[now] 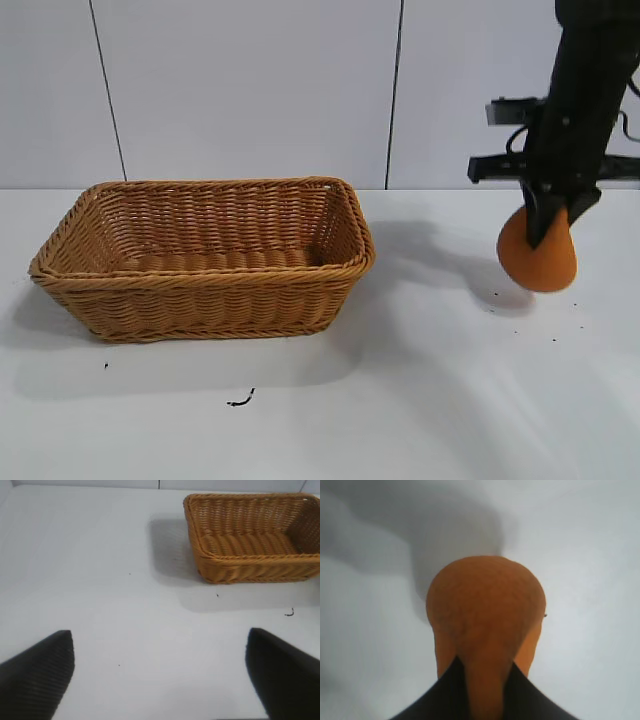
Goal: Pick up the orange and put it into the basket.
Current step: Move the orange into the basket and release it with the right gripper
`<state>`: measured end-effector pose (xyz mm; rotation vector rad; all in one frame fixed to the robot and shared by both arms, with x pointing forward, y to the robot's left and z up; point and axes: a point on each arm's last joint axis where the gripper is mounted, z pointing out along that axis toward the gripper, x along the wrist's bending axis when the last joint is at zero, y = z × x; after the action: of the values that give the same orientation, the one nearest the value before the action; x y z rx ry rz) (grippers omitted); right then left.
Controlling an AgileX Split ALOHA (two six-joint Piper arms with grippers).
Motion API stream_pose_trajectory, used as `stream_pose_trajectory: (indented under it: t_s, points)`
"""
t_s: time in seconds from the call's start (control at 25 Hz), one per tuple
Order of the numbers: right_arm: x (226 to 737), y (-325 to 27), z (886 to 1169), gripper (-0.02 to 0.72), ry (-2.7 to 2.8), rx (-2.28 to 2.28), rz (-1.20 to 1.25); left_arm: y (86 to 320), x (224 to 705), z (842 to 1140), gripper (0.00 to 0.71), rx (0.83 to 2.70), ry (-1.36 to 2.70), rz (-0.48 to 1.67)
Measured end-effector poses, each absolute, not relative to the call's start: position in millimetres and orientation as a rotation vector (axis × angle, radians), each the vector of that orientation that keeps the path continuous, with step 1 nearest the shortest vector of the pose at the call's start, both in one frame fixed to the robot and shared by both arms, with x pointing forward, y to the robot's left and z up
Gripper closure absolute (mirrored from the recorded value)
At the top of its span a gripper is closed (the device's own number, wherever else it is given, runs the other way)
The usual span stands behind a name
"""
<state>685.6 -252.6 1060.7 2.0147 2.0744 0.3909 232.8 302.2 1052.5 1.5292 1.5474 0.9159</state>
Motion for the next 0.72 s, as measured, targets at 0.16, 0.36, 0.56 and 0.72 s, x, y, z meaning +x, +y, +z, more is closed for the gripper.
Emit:
stream_pose_trajectory:
  t_s: [0.16, 0.36, 0.56, 0.72]
  points:
    - [684, -239, 1066, 0.666, 2.108, 2.032, 0.459, 302, 233, 1052, 0.044, 1.529, 1.547, 0.916]
    - [675, -183, 1067, 0.666, 2.232, 1.898, 0.512, 302, 233, 1052, 0.044, 1.529, 1.547, 0.916]
    - [654, -103, 1069, 0.666, 2.352, 1.680, 0.645, 302, 233, 1052, 0.044, 1.529, 1.547, 0.916]
    - [636, -47, 1057, 0.666, 2.416, 1.528, 0.684, 302, 233, 1052, 0.044, 1.529, 1.547, 0.916]
